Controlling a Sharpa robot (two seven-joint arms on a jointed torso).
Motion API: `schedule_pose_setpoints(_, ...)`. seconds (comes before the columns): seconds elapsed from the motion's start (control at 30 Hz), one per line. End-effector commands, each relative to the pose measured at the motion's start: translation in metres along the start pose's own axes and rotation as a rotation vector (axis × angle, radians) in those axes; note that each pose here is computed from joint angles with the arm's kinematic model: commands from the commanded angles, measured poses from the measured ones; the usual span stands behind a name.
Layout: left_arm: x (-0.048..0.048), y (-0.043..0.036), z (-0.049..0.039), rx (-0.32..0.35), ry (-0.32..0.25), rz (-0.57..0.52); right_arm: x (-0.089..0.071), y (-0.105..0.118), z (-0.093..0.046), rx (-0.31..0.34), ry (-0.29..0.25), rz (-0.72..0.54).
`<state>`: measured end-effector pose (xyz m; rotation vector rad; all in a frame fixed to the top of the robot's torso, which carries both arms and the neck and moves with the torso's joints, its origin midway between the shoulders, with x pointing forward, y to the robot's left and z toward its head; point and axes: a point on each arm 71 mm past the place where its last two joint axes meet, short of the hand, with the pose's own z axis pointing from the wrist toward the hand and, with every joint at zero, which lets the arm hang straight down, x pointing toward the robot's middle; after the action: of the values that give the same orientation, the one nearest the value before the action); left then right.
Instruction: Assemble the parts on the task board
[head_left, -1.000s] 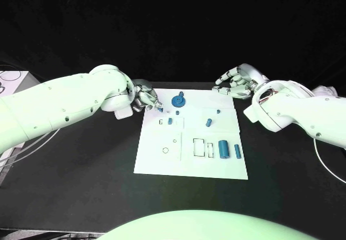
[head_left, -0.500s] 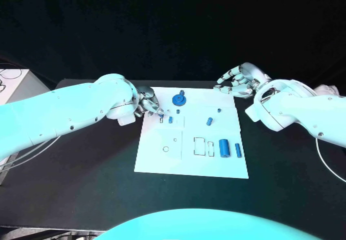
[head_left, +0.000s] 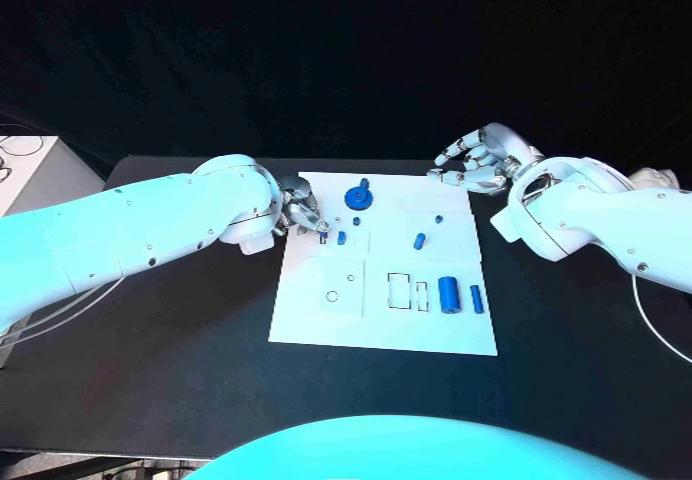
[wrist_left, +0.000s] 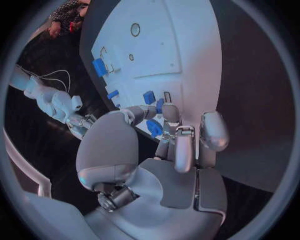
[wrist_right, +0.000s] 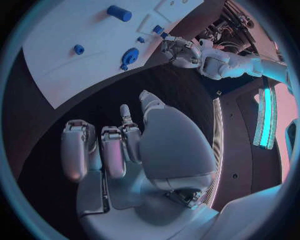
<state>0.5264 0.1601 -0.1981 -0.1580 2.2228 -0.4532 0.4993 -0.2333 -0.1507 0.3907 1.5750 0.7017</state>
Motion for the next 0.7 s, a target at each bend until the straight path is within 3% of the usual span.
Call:
schedule_pose_setpoints(0.03,0.0,-0.001,0.0009,-0.002,-0.02,0.028,0.0006,0.0006,-0.0001,-0.007,0.009,-0.006)
schedule_pose_setpoints(0.7,0.0069,0.0015,0.0031,-0.005,-0.006,0.064,0.0002,0.0001,-0.0003,-0.006,0.008,-0.007)
